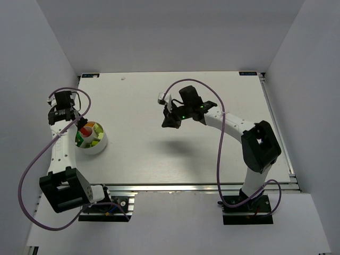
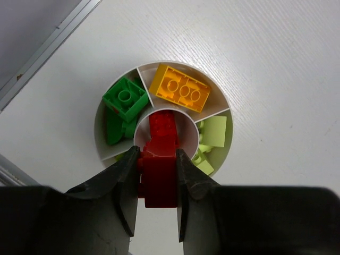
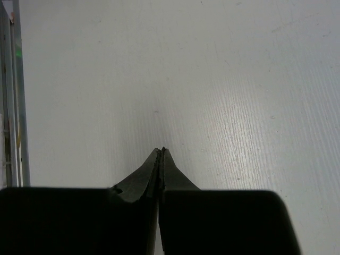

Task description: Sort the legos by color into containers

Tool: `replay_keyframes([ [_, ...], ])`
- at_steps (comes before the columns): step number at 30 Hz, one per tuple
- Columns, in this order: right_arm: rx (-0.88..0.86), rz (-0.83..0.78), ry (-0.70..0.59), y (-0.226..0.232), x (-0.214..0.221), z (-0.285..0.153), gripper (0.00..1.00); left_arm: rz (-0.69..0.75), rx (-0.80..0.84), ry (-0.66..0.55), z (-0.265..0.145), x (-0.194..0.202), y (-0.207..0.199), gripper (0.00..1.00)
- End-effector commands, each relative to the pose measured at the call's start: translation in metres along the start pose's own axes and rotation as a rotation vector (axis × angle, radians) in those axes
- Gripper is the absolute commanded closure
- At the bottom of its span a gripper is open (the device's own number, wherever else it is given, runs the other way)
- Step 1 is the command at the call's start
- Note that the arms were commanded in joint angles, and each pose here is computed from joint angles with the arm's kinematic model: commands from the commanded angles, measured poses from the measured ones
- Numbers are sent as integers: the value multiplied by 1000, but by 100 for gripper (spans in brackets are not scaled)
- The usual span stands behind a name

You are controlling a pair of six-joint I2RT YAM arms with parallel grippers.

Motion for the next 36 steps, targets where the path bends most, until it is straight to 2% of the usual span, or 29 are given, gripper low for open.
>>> replay_keyframes([
  [1, 16, -16, -36, 0, -11, -8, 100, -2, 38, -44, 4, -8, -6, 100],
  [16, 25, 8, -30, -2, -4, -13, 100, 4, 16, -7, 15, 0, -2, 98],
  [17, 24, 8, -29, -2, -3, -13, 100, 5, 15, -6, 15, 1, -2, 79],
  [19, 24, 5, -34, -2, -5, -13, 99, 3, 13, -3, 15, 2, -1, 57],
  [20, 24, 5, -34, -2, -5, -13, 99, 0, 12, -2, 15, 2, -1, 39],
  [22, 23, 3, -34, -3, -5, -13, 98, -3, 17, -5, 13, 1, -1, 26],
  [24, 25, 4, -33, -3, -5, -14, 98, -8, 28, -6, 11, -1, -3, 18],
  [30, 29, -3, -28, -2, -8, -17, 95, -46, 132, -45, -14, -16, -14, 11],
  [31, 36, -6, -25, -3, -8, -18, 93, -50, 148, -52, -19, -18, -15, 4],
  [33, 53, -17, -23, -4, -11, -22, 86, -75, 216, -75, -35, -23, -19, 2],
  [35, 96, -30, -14, -6, -15, -30, 63, -96, 287, -92, -47, -25, -22, 2],
  [36, 126, -33, -9, -11, -14, -35, 24, -101, 364, -91, -59, -24, -23, 2],
])
Point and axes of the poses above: each gripper's point midway between its finger pads, its own z axis out along the fingers, its own y axis along the line the jaws close on, x = y × z, the point moved 10 cm from there along -z, back along the fingers, and after that the axes turned 15 degrees about -z, right-handed, at the moved point
